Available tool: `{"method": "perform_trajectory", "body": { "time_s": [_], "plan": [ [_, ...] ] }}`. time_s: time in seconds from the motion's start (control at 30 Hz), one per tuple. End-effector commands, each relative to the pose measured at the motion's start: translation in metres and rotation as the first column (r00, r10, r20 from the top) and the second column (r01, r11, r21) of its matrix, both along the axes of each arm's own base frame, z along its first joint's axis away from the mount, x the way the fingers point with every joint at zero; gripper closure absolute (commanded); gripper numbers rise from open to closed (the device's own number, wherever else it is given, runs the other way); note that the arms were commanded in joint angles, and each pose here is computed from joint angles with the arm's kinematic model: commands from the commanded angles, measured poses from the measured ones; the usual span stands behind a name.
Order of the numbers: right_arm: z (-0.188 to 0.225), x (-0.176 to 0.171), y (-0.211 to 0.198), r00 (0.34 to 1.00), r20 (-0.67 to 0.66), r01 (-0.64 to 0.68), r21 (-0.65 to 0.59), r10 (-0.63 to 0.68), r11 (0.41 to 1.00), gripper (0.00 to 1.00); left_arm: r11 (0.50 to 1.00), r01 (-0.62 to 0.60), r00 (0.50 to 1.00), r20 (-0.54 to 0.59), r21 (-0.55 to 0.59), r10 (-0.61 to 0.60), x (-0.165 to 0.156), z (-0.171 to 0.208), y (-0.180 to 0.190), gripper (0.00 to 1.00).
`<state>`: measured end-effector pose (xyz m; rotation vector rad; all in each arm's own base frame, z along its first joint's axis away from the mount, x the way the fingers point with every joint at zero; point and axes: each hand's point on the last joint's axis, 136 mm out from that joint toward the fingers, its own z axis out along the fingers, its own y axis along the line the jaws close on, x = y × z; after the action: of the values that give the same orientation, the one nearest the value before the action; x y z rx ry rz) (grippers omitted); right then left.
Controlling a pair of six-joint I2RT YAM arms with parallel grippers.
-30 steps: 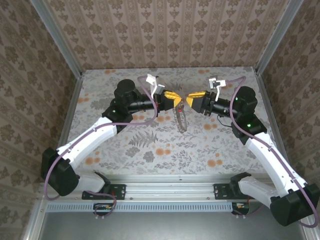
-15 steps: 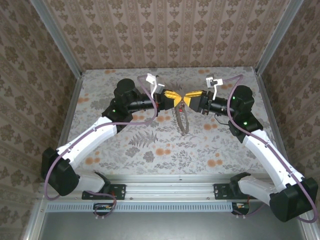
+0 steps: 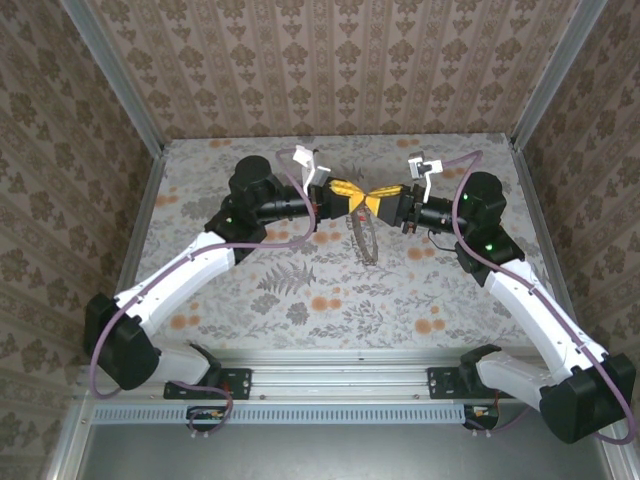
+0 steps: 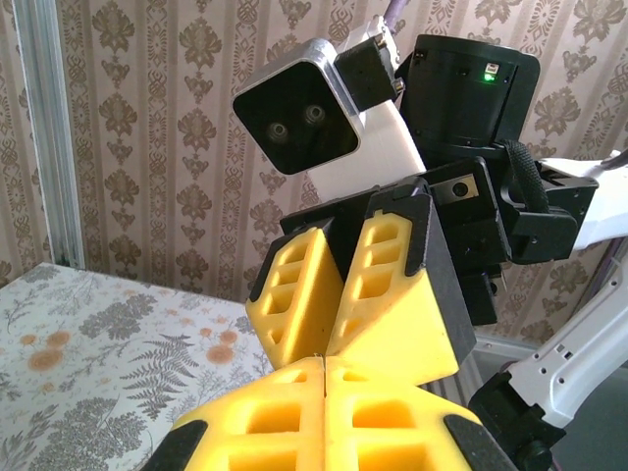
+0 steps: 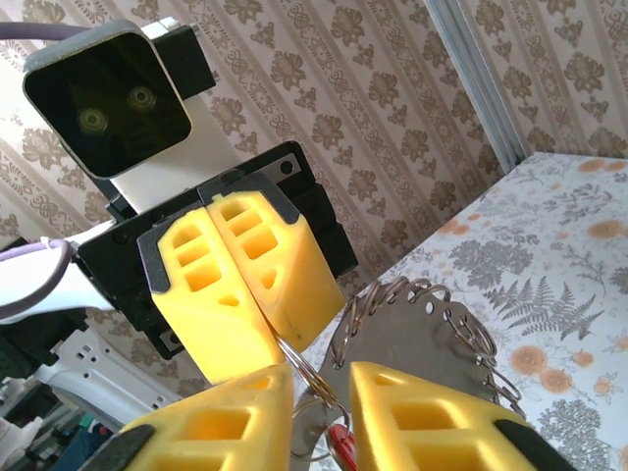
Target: Put the keys on the keyring
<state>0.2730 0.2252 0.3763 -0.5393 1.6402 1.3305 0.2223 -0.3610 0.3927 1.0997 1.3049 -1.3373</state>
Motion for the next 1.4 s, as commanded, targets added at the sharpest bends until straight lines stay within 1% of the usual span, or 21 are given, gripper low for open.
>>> {"method": "perform_trajectory", "body": {
  "time_s": [0.0, 0.1, 0.2, 0.23, 0.33, 0.37, 0.4, 0.5, 0.57, 0.67, 0.7, 0.73, 0.87, 1.0, 1.07, 1.13, 1.37],
  "plan": [
    [0.008, -0.003, 0.004, 0.999, 0.029, -0.032, 0.010, 0.032, 0.999, 0.80, 0.999, 0.040, 0.999, 0.031, -0.035, -0.038, -0.008, 0.020, -0.003, 1.00],
    [0.008, -0.003, 0.004, 0.999, 0.028, -0.030, 0.011, 0.029, 1.000, 0.86, 0.999, 0.042, 0.999, 0.026, -0.032, -0.042, -0.008, 0.018, -0.004, 1.00],
    [0.011, -0.003, 0.004, 0.999, 0.033, -0.034, 0.014, 0.033, 0.999, 0.97, 0.998, 0.051, 0.999, 0.012, -0.023, -0.051, -0.008, 0.016, -0.005, 1.00],
    [0.011, -0.003, 0.004, 0.999, 0.036, -0.031, 0.010, 0.031, 0.999, 1.00, 0.999, 0.051, 0.999, 0.007, -0.017, -0.051, -0.008, 0.016, -0.005, 1.00],
    [0.006, 0.000, 0.001, 1.000, 0.022, 0.003, -0.035, -0.002, 0.999, 1.00, 1.000, 0.000, 1.000, -0.006, 0.020, 0.000, 0.000, 0.013, -0.003, 1.00],
    [0.001, 0.000, 0.000, 1.000, 0.003, 0.015, -0.060, -0.015, 0.998, 1.00, 0.999, -0.018, 1.000, -0.007, 0.040, 0.018, 0.003, 0.012, -0.001, 0.96],
    [-0.002, 0.000, -0.002, 1.000, -0.004, 0.030, -0.093, -0.030, 0.995, 1.00, 0.997, -0.046, 0.999, 0.003, 0.056, 0.046, 0.006, 0.013, 0.003, 0.89],
    [-0.013, 0.004, -0.010, 0.996, -0.023, 0.075, -0.202, -0.081, 0.977, 1.00, 0.988, -0.113, 0.994, 0.021, 0.106, 0.111, 0.013, 0.011, 0.018, 0.78],
    [-0.022, 0.006, -0.014, 0.994, -0.039, 0.088, -0.275, -0.103, 0.957, 1.00, 0.982, -0.143, 0.990, 0.034, 0.124, 0.140, 0.017, 0.012, 0.030, 0.67],
    [-0.031, 0.009, -0.019, 0.990, -0.060, 0.097, -0.367, -0.128, 0.925, 1.00, 0.973, -0.168, 0.985, 0.057, 0.161, 0.160, 0.018, 0.013, 0.045, 0.61],
    [-0.033, 0.010, -0.019, 0.990, -0.063, 0.093, -0.395, -0.128, 0.914, 1.00, 0.969, -0.170, 0.985, 0.061, 0.177, 0.162, 0.017, 0.013, 0.049, 0.61],
    [-0.038, 0.008, -0.018, 0.989, -0.084, 0.076, -0.431, -0.124, 0.899, 1.00, 0.968, -0.169, 0.985, 0.069, 0.187, 0.158, 0.016, 0.013, 0.052, 0.61],
    [-0.045, 0.003, -0.012, 0.993, -0.077, 0.034, -0.557, -0.093, 0.830, 1.00, 0.964, -0.146, 0.989, 0.064, 0.224, 0.135, 0.014, 0.010, 0.058, 0.58],
    [-0.049, -0.006, -0.010, 0.998, -0.052, -0.004, -0.686, -0.044, 0.728, 1.00, 0.960, -0.101, 0.995, 0.034, 0.259, 0.096, 0.011, 0.000, 0.061, 0.57],
    [-0.049, -0.006, -0.010, 0.999, -0.041, -0.007, -0.718, -0.033, 0.696, 1.00, 0.961, -0.073, 0.997, 0.017, 0.267, 0.071, 0.008, -0.004, 0.060, 0.57],
    [-0.044, -0.007, -0.009, 0.999, -0.033, -0.013, -0.720, -0.015, 0.694, 1.00, 0.961, -0.048, 0.999, 0.000, 0.272, 0.049, 0.006, -0.007, 0.059, 0.57],
    [-0.031, -0.020, 0.005, 0.995, -0.032, -0.089, -0.674, 0.092, 0.733, 1.00, 0.956, 0.074, 0.995, -0.078, 0.284, -0.054, -0.007, -0.014, 0.050, 0.56]
  ]
}}
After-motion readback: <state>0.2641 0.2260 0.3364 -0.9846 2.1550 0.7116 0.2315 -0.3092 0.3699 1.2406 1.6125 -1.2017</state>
